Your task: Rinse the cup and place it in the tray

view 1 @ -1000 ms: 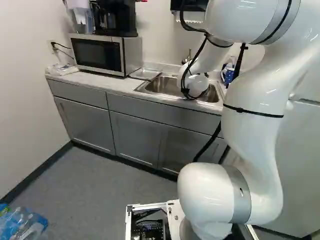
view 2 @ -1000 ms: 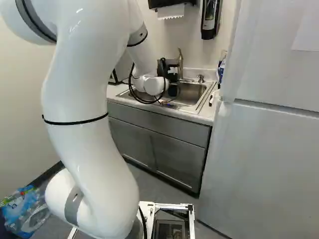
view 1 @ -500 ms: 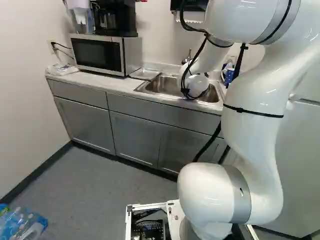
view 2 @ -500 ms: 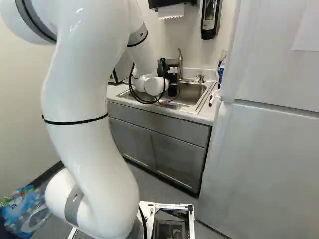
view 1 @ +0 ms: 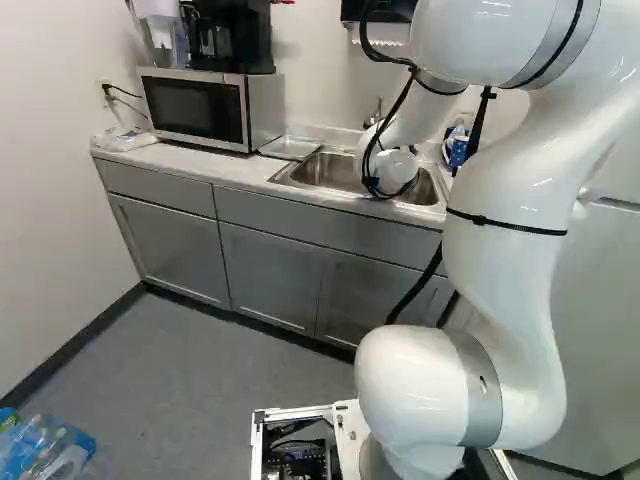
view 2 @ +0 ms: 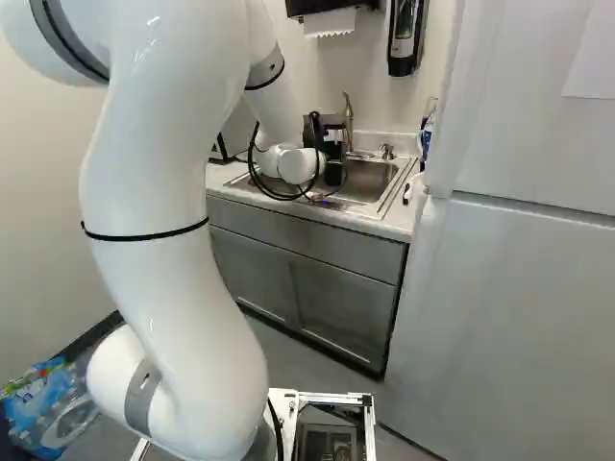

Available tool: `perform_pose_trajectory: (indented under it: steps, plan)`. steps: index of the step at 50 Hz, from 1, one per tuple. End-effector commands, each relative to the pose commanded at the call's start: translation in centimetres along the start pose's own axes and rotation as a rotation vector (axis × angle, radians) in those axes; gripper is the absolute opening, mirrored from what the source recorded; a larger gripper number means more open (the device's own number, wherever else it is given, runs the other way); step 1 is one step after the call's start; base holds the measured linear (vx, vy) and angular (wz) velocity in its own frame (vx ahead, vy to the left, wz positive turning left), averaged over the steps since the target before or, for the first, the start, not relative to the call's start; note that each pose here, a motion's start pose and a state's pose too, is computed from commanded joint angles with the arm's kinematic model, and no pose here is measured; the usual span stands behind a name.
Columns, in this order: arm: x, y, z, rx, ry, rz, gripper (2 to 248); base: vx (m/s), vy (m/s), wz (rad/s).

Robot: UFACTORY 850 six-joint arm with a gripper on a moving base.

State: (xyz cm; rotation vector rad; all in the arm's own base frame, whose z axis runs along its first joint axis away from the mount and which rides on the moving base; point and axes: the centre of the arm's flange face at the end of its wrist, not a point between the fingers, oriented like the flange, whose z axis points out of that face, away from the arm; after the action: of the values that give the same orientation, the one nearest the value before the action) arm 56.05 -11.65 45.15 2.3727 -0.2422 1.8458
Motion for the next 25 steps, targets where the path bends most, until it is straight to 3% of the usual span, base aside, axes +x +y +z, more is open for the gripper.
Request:
perform_pose_trajectory:
  steps: [25]
  plan:
    - [0.0, 0.0, 0.0, 0.0, 0.0, 0.0, 119, 0.0, 0.0, 0.0]
